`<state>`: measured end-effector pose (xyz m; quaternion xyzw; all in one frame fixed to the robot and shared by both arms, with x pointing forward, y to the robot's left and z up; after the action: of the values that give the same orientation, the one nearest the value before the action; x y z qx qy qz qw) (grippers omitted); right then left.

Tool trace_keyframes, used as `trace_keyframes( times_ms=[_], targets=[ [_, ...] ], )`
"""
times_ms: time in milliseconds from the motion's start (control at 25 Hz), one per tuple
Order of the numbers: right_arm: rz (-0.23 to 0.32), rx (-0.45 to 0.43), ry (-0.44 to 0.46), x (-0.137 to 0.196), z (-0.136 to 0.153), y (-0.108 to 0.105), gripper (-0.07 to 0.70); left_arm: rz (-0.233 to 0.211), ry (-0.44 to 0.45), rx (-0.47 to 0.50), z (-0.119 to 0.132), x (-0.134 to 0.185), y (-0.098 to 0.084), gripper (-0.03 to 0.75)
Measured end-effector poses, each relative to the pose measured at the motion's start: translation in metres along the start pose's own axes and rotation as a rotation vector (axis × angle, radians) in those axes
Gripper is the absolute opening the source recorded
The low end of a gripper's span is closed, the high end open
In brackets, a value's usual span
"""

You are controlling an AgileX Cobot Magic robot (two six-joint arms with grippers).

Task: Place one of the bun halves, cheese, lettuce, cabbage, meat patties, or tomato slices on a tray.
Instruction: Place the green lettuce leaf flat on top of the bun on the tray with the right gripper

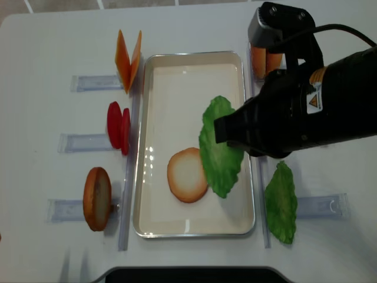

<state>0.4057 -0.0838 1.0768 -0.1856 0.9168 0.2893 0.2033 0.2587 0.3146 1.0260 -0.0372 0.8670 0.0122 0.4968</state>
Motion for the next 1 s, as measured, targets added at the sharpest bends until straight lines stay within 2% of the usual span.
trace_keyframes(
  times_ms=[200, 400, 520, 760, 1000],
  targets=[
    [-0.044, -0.133, 0.062, -0.001, 0.028, 0.013, 0.015, 0.0, 0.0, 0.0, 0.0, 0.0, 0.0, 0.264],
    [-0.071, -0.232, 0.133, 0.0, 0.064, 0.019, 0.015, 0.0, 0.0, 0.0, 0.0, 0.0, 0.0, 0.207],
    [-0.092, -0.276, 0.144, 0.0, 0.081, 0.02, 0.015, 0.0, 0.0, 0.0, 0.0, 0.0, 0.0, 0.173],
    [-0.111, -0.292, 0.123, -0.004, 0.107, 0.015, 0.015, 0.0, 0.0, 0.0, 0.0, 0.0, 0.0, 0.101],
    [-0.084, -0.257, 0.118, -0.009, 0.125, -0.001, 0.015, 0.0, 0.0, 0.0, 0.0, 0.0, 0.0, 0.044]
  ],
)
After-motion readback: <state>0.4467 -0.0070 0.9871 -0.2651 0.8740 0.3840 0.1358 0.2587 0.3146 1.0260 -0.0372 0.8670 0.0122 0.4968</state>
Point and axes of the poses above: a point on each arm's last joint axis where the gripper is mounted, z pointing out along that axis toward the gripper, y along the wrist's bending axis when the last joint is at zero, x = y × z, the point moved 3 cm from there along z, pointing out along that axis toward the gripper, and after that the axes turned 4 degrees about -z, right-handed, at the moved point
